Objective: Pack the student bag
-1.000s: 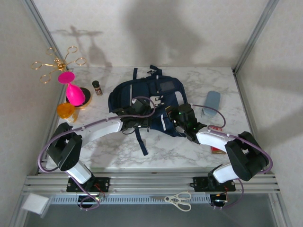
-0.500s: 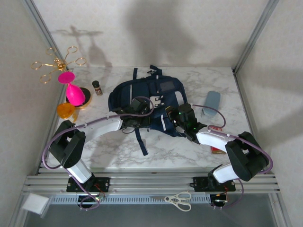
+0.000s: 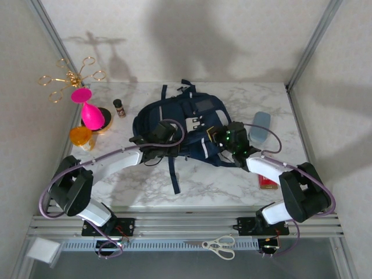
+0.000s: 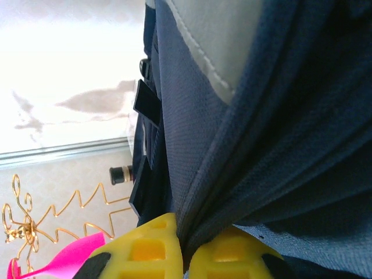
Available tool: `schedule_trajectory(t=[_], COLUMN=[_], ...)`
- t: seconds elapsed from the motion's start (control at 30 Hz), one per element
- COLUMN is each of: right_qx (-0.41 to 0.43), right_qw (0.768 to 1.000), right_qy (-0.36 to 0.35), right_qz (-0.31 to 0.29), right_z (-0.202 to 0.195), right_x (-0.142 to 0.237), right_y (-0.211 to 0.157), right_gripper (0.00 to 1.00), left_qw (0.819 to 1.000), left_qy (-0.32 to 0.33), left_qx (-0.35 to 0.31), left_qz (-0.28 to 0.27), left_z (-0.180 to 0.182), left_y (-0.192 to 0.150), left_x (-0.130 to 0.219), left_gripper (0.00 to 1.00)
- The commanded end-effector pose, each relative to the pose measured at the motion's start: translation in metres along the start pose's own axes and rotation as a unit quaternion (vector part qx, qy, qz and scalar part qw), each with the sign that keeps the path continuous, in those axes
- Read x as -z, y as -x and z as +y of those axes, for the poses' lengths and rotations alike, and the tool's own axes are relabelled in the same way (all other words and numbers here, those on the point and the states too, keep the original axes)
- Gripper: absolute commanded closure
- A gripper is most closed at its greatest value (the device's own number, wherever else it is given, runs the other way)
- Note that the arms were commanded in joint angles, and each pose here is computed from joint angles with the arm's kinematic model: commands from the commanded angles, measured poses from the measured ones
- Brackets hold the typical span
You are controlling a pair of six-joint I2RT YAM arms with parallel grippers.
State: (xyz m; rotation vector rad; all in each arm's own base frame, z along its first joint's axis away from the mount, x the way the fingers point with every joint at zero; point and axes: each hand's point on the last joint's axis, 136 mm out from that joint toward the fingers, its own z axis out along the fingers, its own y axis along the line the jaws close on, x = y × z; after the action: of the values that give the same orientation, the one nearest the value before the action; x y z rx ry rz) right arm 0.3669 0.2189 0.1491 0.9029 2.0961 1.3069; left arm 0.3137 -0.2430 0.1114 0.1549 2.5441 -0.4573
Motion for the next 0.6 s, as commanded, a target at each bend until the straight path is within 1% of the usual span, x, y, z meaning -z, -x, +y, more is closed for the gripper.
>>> schedule_trajectory(t=[0.0,0.1,0.2,0.27,0.3,0.33,0.37,0.43,0.47,0.57], right_qx=[0.044,0.05,0.064,0.082,0.088,0.094,0.1,0.113,0.121,0.138], right_qw=[0.996,0.997,0.996,0.996,0.996,0.996,0.995,0.993,0.992,0.989], right_qy=[0.072,0.06,0.051,0.031,0.017,0.012,0.016,0.021,0.013,-0.018], right_qz=[-0.009,-0.012,-0.022,-0.017,-0.004,0.004,0.012,0.03,0.037,0.049], right_z=[0.056,0.054,0.054,0.052,0.046,0.048,0.05,0.052,0.05,0.038], right_x=[-0.003,-0.016,-0.032,-0.048,-0.055,-0.059,-0.06,-0.056,-0.052,-0.033], right_y=[0.027,0.05,0.079,0.091,0.089,0.089,0.085,0.072,0.066,0.052], right_gripper=[1.0,1.0,1.0,1.0,0.97,0.91,0.82,0.6,0.52,0.35], left_qw=[1.0,0.999,0.998,0.998,0.998,0.999,0.999,0.999,0.999,0.999], left_qy=[0.011,-0.026,-0.061,-0.059,-0.051,-0.04,-0.03,-0.029,-0.035,-0.034], left_qx=[-0.021,-0.005,0.011,0.021,0.022,0.019,0.019,0.021,0.019,0.018], left_qz=[0.015,0.018,-0.007,-0.011,-0.012,-0.011,-0.014,-0.02,-0.018,-0.017], left_z=[0.008,-0.011,-0.032,-0.032,-0.03,-0.027,-0.025,-0.026,-0.029,-0.03], left_y=[-0.016,-0.015,-0.01,-0.008,-0.007,-0.005,-0.003,0.001,0.002,0.006], left_x=[0.012,0.02,0.03,0.029,0.027,0.025,0.023,0.02,0.018,0.013], left_gripper=[1.0,1.0,1.0,1.0,1.0,1.0,1.0,1.0,1.0,1.0])
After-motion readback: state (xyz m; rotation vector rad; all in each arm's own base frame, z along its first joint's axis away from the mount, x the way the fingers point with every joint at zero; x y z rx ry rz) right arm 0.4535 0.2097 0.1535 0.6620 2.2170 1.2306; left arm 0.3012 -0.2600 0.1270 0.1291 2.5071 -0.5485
